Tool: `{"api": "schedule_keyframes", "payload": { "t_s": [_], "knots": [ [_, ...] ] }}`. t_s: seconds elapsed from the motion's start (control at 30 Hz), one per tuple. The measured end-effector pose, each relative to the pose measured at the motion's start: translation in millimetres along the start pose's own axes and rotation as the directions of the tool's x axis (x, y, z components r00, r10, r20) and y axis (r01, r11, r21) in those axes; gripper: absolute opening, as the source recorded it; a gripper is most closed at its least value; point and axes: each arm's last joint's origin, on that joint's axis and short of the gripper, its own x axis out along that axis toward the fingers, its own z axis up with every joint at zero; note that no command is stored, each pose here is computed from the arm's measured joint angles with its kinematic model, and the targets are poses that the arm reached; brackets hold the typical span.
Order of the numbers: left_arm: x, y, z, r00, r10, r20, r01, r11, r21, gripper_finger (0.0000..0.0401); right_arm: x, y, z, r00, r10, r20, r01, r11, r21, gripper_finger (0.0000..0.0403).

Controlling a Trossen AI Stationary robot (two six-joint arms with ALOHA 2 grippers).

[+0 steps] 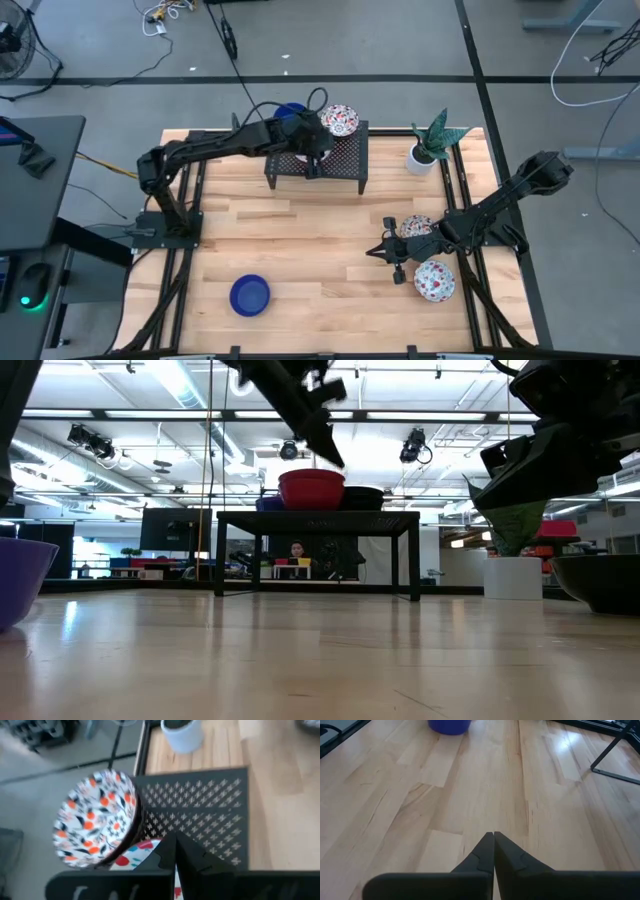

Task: Pick & Place Mini bowls
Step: Stack the blue bowl on top of the other blue bowls on the shelf

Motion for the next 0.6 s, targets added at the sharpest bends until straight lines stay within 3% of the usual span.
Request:
{"api": "schedule_keyframes", "payload": {
  "t_s": [0.1,0.27,0.43,0.6],
  "knots": [
    [-26,-13,12,0.999,0.002,0.034,-0.003,1.0,0.03,0.0008,0,0,0,1.0,0.0,-0.001,0.0,1.0,0.0,0.0009],
    [-70,-58,21,0.992,-0.129,0.004,0.129,0.988,0.081,0.0004,0,0,-1,1.0,-0.001,-0.006,0.001,1.0,0.002,0.0009],
    [-100,-123,9,0.924,-0.32,-0.211,0.338,0.94,0.053,0.0007,0,0,-1,1.0,-0.001,-0.005,0.001,1.0,0.002,0.0009],
    [-127,-186,-1,0.848,-0.395,-0.353,0.414,0.91,-0.023,0.0004,0,0,0,1.0,-0.001,0.002,0.001,1.0,-0.01,0.0009]
  ]
}}
